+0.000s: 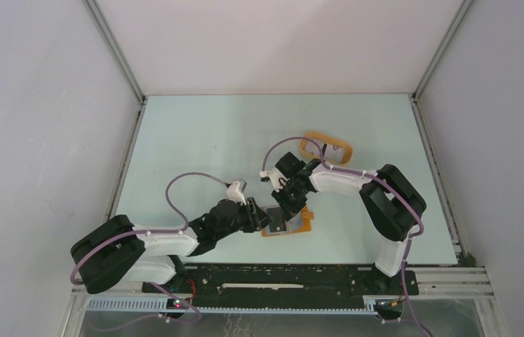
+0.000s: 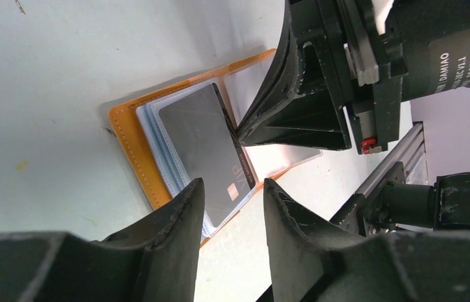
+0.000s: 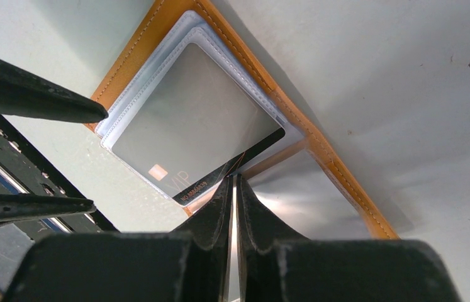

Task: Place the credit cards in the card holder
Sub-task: Insert the credit card into the card holder.

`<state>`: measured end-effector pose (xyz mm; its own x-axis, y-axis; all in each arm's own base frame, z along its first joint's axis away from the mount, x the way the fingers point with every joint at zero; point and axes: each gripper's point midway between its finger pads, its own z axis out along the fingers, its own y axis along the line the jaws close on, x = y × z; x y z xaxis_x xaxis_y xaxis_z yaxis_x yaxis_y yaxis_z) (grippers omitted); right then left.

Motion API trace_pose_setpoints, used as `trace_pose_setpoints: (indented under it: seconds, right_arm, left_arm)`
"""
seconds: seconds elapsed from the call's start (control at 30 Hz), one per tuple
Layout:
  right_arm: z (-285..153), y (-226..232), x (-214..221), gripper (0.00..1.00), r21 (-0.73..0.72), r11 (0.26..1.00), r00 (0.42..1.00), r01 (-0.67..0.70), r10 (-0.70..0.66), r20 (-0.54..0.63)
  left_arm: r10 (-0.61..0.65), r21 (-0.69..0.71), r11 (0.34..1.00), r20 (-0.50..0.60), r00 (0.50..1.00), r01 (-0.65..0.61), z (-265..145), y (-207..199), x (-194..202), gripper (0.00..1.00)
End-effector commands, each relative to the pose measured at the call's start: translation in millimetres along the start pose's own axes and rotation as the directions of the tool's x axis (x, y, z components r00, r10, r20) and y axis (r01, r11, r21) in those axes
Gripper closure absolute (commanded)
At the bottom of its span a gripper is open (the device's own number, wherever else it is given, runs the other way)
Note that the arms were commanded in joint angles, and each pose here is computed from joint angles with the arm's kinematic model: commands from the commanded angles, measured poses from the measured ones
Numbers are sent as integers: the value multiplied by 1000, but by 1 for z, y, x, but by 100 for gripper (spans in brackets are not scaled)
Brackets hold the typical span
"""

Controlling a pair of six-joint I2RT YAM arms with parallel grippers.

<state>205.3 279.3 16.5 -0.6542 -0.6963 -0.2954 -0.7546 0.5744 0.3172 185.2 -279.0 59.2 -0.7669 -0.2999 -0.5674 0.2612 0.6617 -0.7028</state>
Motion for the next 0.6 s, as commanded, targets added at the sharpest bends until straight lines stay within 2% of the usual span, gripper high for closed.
trace_pose_setpoints:
  seconds: [0.0,0.57]
  right_arm:
    - [2,1,-6,89,-16,1000,1000,-1,1,6]
    - [3,0,-5,89,-17,1000,1000,-4,4,1]
  left_arm:
    - [-7,62,998,32,999,5,8,-25,-17,54]
    - [31,-17,999,-6,1000,-31,14,-12,-12,48]
